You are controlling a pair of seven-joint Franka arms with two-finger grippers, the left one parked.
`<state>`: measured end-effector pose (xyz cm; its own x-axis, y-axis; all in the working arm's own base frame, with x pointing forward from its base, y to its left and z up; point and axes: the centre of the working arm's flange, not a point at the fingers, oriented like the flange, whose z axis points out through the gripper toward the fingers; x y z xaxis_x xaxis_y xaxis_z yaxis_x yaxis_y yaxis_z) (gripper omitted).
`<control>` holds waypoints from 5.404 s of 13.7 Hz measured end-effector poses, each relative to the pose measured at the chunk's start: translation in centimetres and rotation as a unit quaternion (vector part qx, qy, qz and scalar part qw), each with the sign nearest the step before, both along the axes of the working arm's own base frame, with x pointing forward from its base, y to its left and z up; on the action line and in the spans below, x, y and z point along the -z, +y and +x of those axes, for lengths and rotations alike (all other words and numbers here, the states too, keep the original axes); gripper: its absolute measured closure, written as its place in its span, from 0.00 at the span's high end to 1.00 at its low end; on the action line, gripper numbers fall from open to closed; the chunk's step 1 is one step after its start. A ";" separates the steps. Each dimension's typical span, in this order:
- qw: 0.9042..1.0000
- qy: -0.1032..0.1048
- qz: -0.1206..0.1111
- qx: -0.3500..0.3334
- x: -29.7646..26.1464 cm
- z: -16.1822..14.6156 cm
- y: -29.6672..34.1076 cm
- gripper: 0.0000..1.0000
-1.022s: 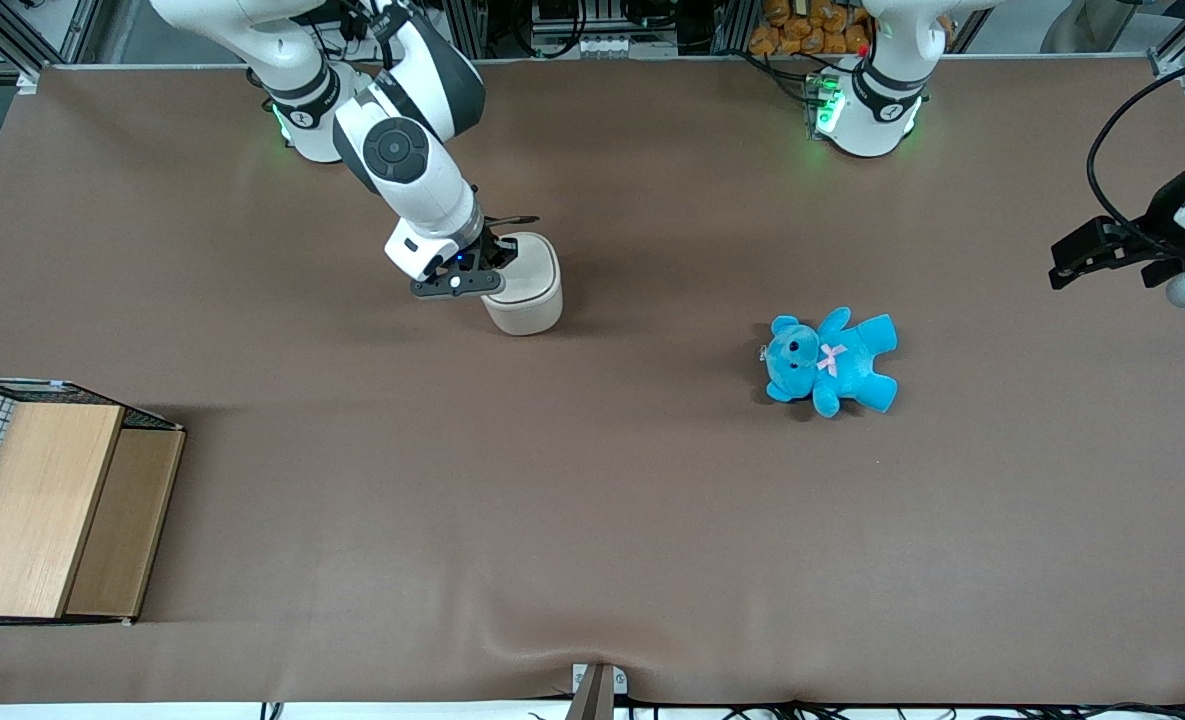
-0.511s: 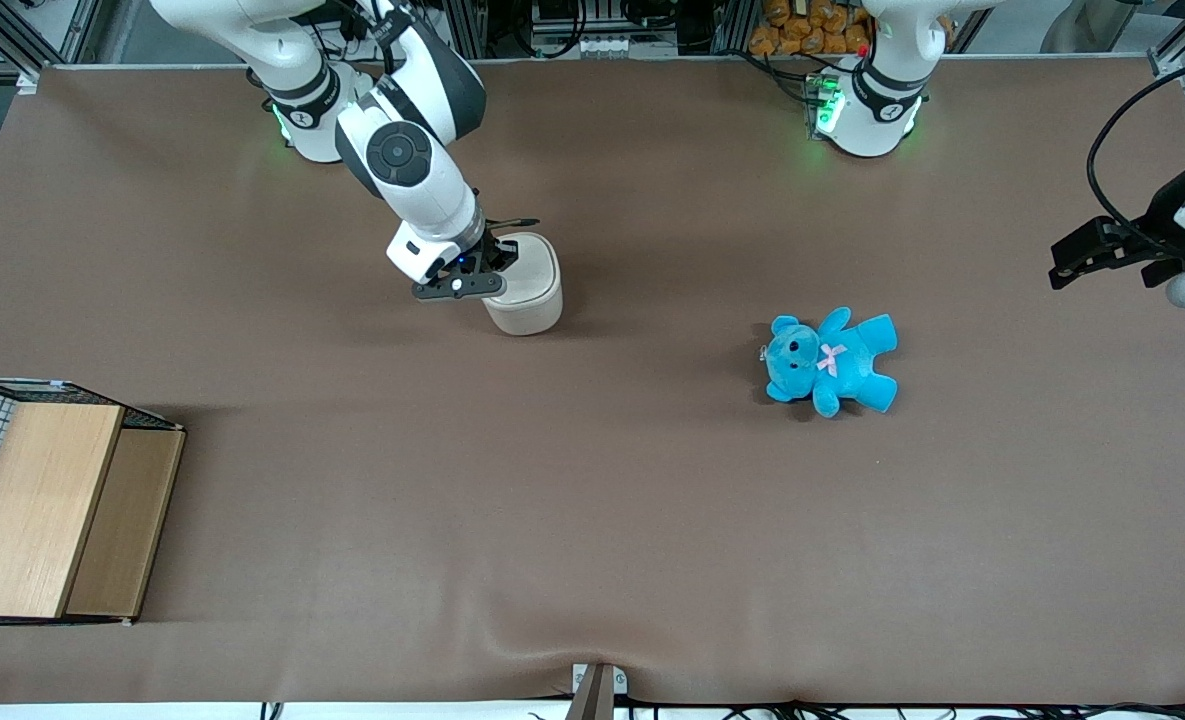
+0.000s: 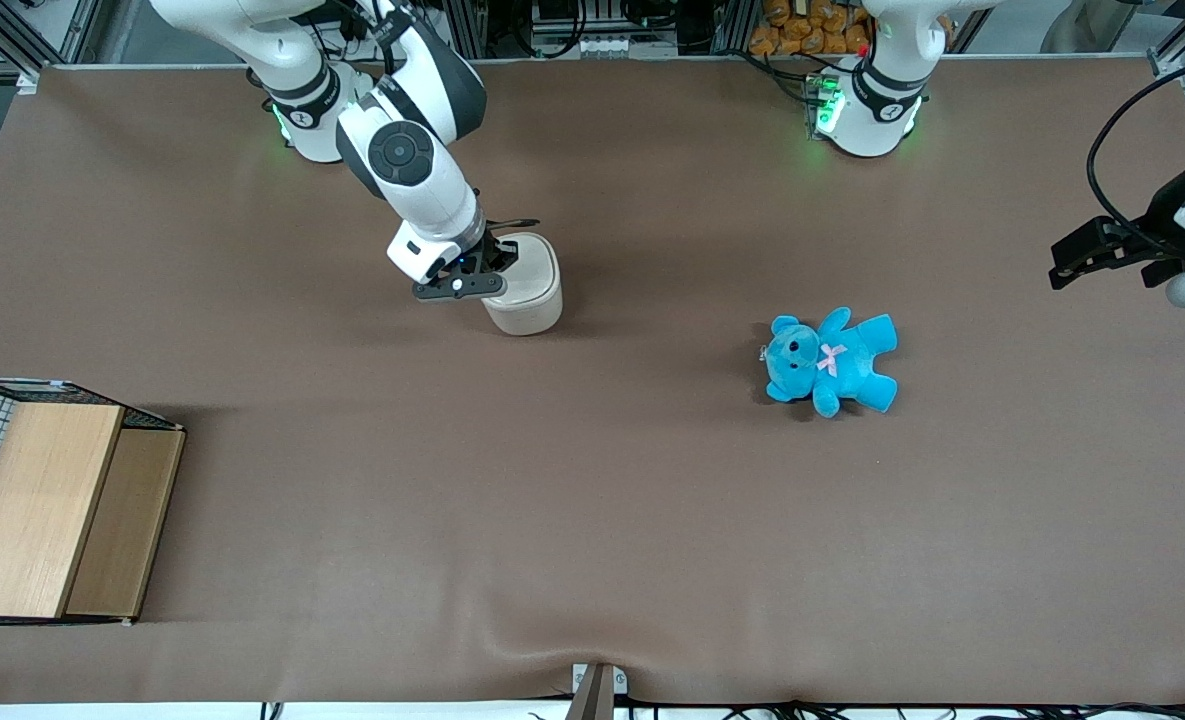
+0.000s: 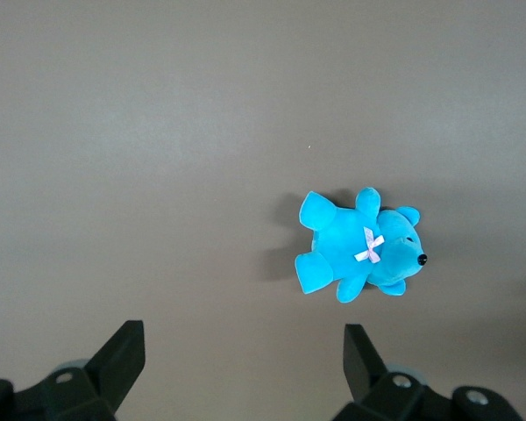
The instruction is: Open trash can with right arm
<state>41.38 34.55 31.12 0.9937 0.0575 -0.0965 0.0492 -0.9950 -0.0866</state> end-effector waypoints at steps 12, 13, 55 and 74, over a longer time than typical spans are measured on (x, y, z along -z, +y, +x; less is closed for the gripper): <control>0.999 0.005 -0.001 0.043 -6.9 1.4 3.8 0.01; 0.999 0.006 0.002 0.050 -7.8 1.5 4.3 0.03; 0.989 -0.039 -0.022 0.138 -36.4 10.4 -37.0 1.00; 0.991 -0.052 -0.026 0.118 -34.4 13.0 -37.2 1.00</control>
